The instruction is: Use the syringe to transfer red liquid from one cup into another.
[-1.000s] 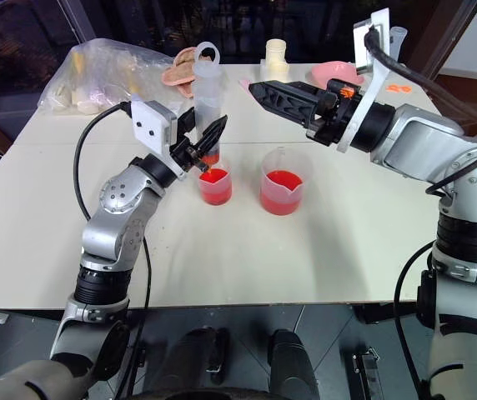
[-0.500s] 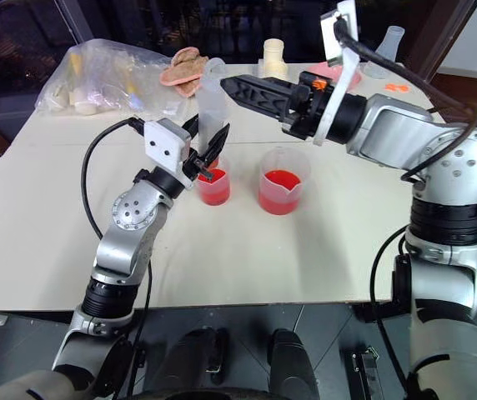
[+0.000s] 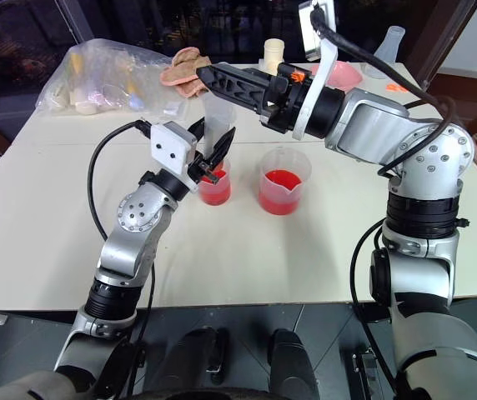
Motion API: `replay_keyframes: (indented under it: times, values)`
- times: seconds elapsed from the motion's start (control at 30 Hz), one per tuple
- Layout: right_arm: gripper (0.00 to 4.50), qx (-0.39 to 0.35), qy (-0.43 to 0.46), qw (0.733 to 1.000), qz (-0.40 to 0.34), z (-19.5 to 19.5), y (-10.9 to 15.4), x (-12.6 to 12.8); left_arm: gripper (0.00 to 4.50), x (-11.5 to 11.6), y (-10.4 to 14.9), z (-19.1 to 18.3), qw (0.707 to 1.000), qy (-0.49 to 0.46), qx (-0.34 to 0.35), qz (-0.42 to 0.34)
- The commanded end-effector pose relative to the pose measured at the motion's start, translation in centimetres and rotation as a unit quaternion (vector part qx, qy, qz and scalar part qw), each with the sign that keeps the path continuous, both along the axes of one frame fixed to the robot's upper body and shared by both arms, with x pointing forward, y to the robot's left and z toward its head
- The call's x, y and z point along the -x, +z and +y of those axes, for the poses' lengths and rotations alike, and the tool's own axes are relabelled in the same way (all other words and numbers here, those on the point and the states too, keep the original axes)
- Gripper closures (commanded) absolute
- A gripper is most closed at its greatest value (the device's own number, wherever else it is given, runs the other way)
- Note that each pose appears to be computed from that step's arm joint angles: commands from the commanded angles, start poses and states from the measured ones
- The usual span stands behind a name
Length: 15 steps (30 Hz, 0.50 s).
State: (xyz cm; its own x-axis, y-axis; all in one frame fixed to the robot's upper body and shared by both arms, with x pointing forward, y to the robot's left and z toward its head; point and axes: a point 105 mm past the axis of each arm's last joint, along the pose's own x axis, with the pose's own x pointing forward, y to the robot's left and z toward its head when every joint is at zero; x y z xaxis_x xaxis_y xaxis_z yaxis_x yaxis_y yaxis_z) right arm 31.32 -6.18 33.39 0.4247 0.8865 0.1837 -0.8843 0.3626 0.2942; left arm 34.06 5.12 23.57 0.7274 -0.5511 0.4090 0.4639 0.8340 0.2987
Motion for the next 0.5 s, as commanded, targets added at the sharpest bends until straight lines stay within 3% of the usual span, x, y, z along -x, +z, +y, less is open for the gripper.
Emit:
replay_keyframes:
  times: [0.03,0.27,0.5]
  values:
    - [1.05,-0.012,0.006,0.999,-0.033,0.1,1.6,0.7,2.89,0.6,1.0,-0.4,1.000,-0.010,0.007,-0.020]
    - [4.46,-0.014,0.006,0.999,-0.030,0.7,1.3,-0.2,2.89,0.7,1.1,-0.3,1.000,-0.010,0.006,-0.020]
    - [4.49,-0.009,0.019,0.999,-0.025,1.6,0.9,-0.1,2.89,0.7,1.1,-0.2,1.000,-0.009,0.006,-0.020]
